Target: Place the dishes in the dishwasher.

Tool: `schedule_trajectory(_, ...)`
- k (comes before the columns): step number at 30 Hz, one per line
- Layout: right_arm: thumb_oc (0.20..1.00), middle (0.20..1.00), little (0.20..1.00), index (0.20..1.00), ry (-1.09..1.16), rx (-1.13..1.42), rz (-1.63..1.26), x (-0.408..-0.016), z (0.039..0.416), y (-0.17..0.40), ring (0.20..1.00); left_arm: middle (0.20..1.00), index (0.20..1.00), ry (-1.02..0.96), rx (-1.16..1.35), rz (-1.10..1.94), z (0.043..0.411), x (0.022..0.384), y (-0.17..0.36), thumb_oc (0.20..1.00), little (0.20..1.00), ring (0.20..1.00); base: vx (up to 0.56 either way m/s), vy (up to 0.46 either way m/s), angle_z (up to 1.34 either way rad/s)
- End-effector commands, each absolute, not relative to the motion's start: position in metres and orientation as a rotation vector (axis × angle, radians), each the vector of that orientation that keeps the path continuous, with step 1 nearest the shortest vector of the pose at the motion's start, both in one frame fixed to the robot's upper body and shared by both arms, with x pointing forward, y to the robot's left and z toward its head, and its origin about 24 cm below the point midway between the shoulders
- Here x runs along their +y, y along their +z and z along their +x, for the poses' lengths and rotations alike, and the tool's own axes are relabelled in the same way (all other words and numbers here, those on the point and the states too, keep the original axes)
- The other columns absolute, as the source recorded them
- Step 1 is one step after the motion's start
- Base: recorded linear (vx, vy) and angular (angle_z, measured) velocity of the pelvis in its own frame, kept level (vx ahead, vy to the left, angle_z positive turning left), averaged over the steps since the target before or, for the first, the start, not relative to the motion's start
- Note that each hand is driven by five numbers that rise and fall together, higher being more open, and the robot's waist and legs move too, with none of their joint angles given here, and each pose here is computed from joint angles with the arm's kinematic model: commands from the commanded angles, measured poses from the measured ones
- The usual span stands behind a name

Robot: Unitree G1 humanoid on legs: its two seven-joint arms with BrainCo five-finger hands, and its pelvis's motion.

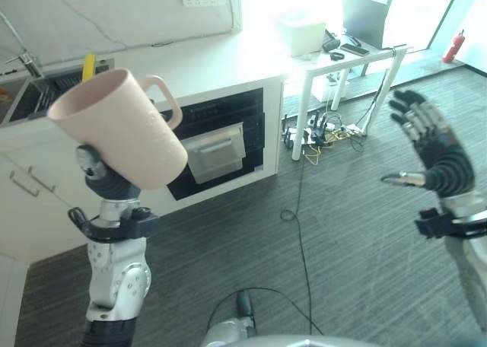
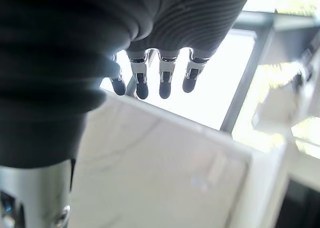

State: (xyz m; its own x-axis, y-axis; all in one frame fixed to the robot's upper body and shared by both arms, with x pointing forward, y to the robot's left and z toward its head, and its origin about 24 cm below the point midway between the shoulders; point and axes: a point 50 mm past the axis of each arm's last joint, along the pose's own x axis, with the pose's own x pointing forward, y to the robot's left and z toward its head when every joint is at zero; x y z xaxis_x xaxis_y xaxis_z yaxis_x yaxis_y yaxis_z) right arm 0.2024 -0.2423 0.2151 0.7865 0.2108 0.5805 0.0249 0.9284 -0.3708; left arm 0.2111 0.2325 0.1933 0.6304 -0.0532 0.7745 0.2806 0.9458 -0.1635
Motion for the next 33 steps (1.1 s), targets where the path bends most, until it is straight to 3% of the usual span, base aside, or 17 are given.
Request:
schedule_trajectory(1, 1.0, 1.0, 1.0, 1.0, 0.129, -0.793, -0.328, -0.232, 0.196, 0.229, 1.0, 0.2, 0.2, -0.253, -0.987, -0.201, 0.201, 0.227, 0.216, 0.2, 0.2, 0.2, 0.29, 0.248, 0.42)
schedule_trajectory(12, 1.0, 1.0, 1.0, 1.0, 0.117, -0.772, -0.308, -0.227, 0.2, 0.218, 1.0, 0.2, 0.2, -0.265, -0.965, -0.17, 0.206, 0.22, 0.217, 0.2, 0.2, 0.2, 0.22, 0.193, 0.42)
schedule_trajectory(26, 1.0, 1.0, 1.0, 1.0, 0.134, -0.755, -0.303, -0.222, 0.211, 0.234, 1.0, 0.2, 0.2, -0.23, -0.956, -0.192, 0.201, 0.22, 0.221, 0.2, 0.2, 0.2, 0.13, -0.276, 0.37)
schedule_trajectory(33, 1.0, 1.0, 1.0, 1.0, 0.112, -0.654, -0.298, -0.222, 0.22, 0.221, 1.0, 0.2, 0.2, -0.261, -0.889, -0.219, 0.215, 0.213, 0.214, 0.2, 0.2, 0.2, 0.01, -0.047, 0.17)
